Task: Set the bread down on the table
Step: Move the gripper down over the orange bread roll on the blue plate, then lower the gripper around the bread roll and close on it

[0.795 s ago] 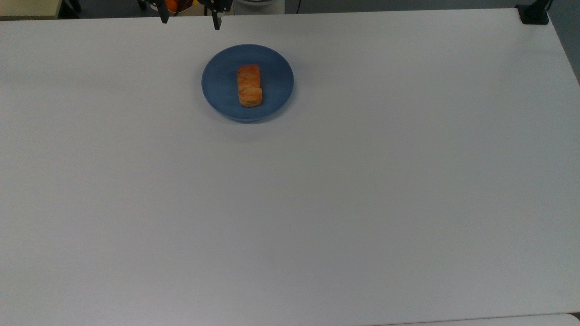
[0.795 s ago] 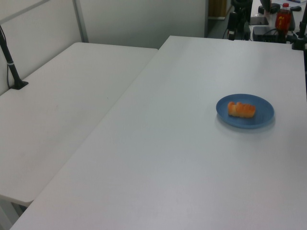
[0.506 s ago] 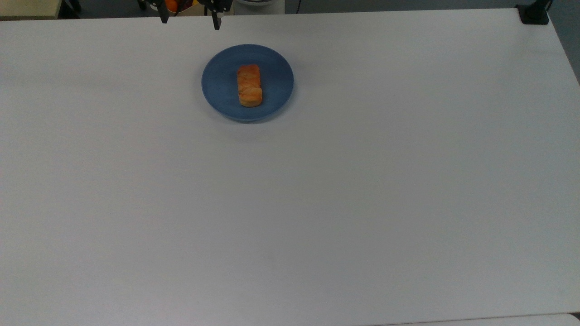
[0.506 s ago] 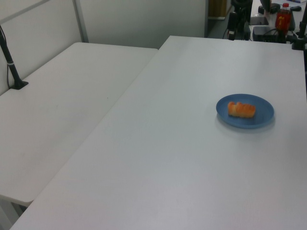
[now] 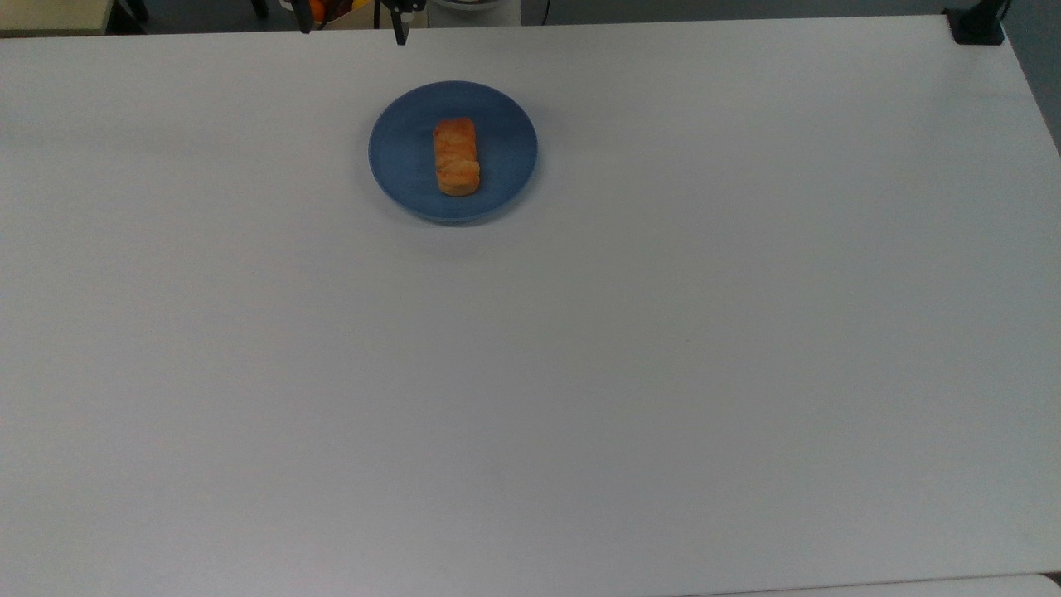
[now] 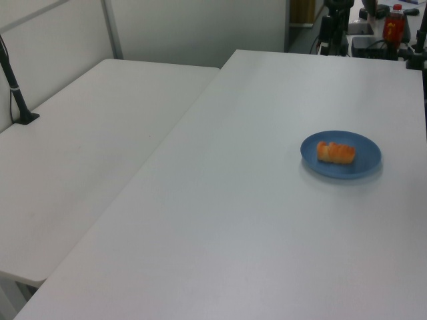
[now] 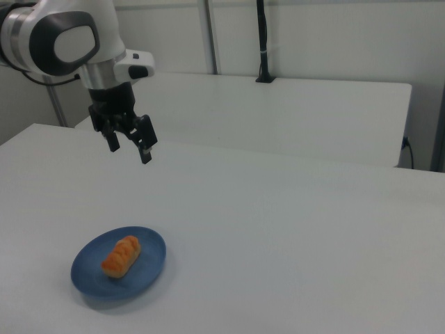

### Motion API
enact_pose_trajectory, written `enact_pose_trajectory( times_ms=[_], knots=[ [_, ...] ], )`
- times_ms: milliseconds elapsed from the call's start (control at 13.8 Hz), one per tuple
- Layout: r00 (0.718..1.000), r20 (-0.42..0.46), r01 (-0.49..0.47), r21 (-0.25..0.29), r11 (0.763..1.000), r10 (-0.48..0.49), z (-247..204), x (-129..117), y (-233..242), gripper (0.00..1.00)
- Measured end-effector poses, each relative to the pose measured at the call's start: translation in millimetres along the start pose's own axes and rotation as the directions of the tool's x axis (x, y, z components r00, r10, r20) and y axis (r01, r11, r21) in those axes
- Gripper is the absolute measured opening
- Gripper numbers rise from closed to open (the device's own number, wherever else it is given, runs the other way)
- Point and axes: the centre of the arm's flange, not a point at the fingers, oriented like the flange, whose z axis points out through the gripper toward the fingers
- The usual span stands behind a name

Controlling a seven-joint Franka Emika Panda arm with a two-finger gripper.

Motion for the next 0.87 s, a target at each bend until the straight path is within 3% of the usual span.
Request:
enact_pose_trajectory(
  times_ms=[289, 506, 867],
  knots=[
    [0.995, 0.095, 0.027, 0.028, 0.999, -0.03, 41.5, -33.3, -21.1, 1.0],
    [0.99, 0.13, 0.048, 0.051, 0.998, -0.054, 94.0, -45.2, -41.3, 1.0],
    [0.986, 0.152, 0.068, 0.044, 0.997, -0.074, 165.7, -57.3, -66.7, 1.0]
  ],
)
